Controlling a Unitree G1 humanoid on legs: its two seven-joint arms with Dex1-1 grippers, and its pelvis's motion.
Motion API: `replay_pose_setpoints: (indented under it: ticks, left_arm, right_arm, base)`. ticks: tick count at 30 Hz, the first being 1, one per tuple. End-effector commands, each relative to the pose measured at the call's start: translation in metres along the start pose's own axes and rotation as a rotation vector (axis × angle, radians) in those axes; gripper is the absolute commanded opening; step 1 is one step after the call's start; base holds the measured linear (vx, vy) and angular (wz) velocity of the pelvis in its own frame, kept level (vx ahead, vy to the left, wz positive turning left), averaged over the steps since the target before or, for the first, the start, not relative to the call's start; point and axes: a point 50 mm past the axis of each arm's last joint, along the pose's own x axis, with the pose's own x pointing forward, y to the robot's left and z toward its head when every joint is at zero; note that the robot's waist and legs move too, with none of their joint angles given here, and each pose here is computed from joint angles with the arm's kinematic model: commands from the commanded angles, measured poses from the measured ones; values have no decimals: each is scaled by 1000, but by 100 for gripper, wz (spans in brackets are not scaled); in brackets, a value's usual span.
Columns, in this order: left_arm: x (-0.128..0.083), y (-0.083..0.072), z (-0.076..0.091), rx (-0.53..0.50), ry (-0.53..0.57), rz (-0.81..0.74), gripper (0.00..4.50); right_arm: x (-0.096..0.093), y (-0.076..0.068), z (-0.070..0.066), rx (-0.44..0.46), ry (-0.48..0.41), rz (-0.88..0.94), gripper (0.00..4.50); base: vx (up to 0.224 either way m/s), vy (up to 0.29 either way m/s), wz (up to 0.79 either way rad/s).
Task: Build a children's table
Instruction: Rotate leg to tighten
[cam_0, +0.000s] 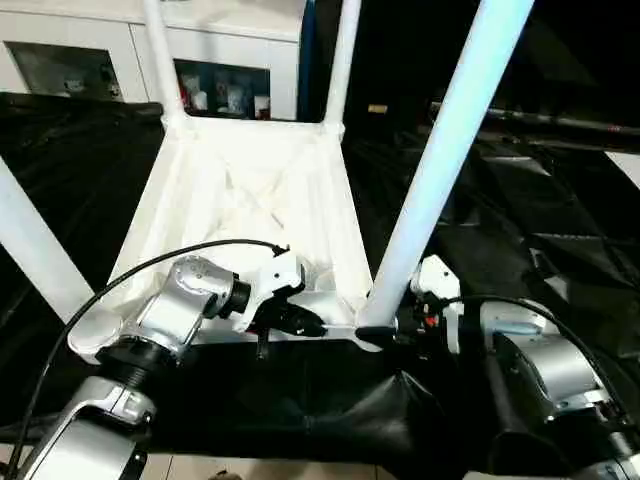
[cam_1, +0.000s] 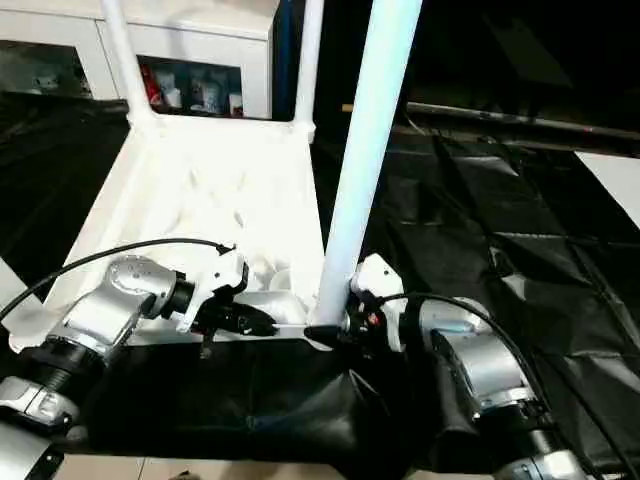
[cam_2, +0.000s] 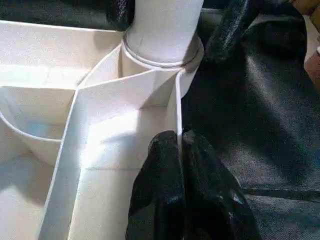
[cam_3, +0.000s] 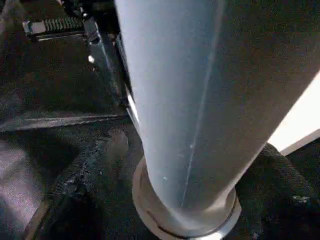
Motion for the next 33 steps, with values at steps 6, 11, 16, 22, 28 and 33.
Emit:
replay_pose_setpoints:
  ticks: [6, 11, 16, 22, 28, 33]
  left_arm:
    - [7, -6, 3, 25, -15, -58, 0]
    - [3, -10, 3, 58, -16, -63, 0]
    - [1, -10, 6, 68, -43, -40, 0]
    - [-13, -17, 19, 23, -156, -9, 67]
    - [-27, -20, 30, 18, -265, 84, 133]
    - [-44, 2, 34, 7, -335, 523, 186]
  right_arm:
    - [-27, 4, -6, -10, 49, -8, 334]
    - [-58, -3, -11, 14, 62, -124, 334]
    - [-64, 1, -10, 34, 37, -135, 334]
    - [-68, -1, -13, 76, -12, -284, 343]
    - [-74, 0, -17, 109, -25, -366, 343]
    - [-81, -1, -20, 147, -18, -495, 343]
  base:
    - [0, 0, 0]
    - [0, 0, 0]
    - [0, 0, 0]
    - [0, 0, 0]
    - [0, 0, 0]
    - [0, 0, 0]
